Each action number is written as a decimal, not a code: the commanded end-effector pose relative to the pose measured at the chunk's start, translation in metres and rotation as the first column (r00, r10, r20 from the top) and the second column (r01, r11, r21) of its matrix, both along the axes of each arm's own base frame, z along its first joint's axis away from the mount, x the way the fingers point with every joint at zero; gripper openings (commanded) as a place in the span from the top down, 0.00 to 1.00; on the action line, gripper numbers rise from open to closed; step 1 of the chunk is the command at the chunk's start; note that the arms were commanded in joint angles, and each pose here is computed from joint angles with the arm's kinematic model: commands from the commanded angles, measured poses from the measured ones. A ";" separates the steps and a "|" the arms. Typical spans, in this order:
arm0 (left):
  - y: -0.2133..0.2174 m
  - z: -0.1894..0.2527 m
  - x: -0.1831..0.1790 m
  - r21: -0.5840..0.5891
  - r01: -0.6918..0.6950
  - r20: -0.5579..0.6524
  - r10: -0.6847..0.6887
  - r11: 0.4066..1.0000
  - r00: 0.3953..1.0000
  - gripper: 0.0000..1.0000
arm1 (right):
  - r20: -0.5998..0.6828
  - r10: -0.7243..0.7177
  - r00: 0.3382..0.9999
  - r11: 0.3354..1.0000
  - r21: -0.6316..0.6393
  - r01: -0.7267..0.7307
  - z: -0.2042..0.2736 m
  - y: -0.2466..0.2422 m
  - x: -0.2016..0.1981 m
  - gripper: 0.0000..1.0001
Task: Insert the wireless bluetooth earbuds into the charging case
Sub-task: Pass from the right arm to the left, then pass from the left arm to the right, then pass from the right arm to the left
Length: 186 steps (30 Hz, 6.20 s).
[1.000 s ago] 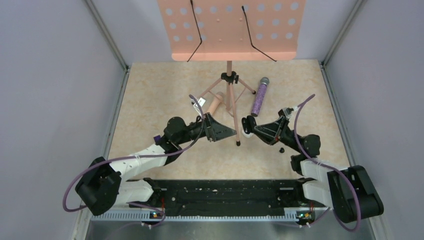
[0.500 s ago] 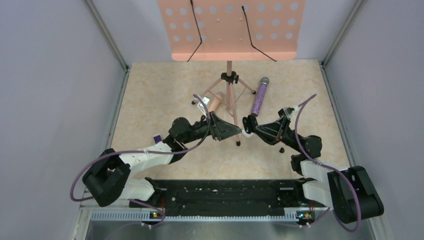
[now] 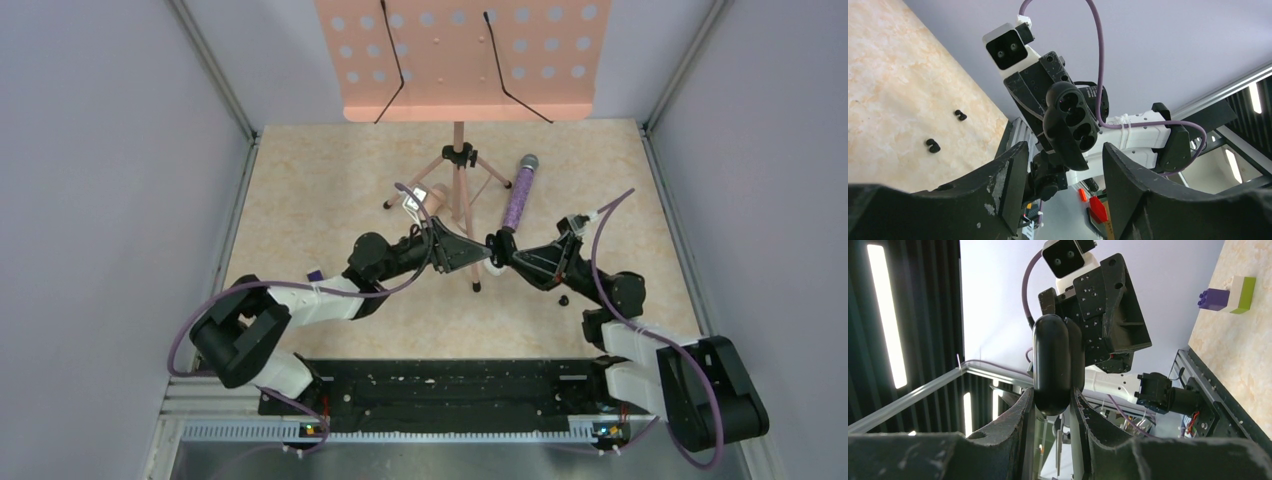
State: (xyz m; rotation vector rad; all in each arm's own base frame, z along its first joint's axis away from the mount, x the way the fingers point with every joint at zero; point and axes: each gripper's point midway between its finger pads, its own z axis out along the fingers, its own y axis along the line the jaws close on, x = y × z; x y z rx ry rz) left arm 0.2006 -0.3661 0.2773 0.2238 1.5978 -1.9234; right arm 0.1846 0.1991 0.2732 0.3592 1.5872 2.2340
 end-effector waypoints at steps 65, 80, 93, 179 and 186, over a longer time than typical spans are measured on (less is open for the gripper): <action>-0.025 -0.006 -0.011 0.302 0.185 -0.230 -0.117 0.935 0.966 1.00 | 0.300 0.027 0.954 0.758 -0.628 0.176 -0.035 -0.003 0.008 0.38; -0.023 -0.008 -0.011 0.348 0.182 -0.215 -0.110 0.920 0.970 1.00 | 0.294 0.019 0.956 0.751 -0.635 0.181 -0.032 -0.004 0.011 0.52; -0.023 -0.017 -0.005 0.406 0.166 -0.233 -0.074 0.899 0.970 1.00 | 0.255 0.008 0.967 0.712 -0.681 0.173 -0.040 -0.008 0.011 0.42; -0.005 0.005 -0.036 0.159 0.263 -0.164 -0.237 0.952 0.958 0.48 | 0.223 0.149 0.963 0.943 -0.324 -0.071 -0.019 0.021 -0.003 1.00; -0.005 0.003 -0.037 0.161 0.264 -0.169 -0.237 0.951 0.957 0.65 | 0.223 0.146 0.964 0.943 -0.327 -0.067 -0.020 0.021 -0.002 1.00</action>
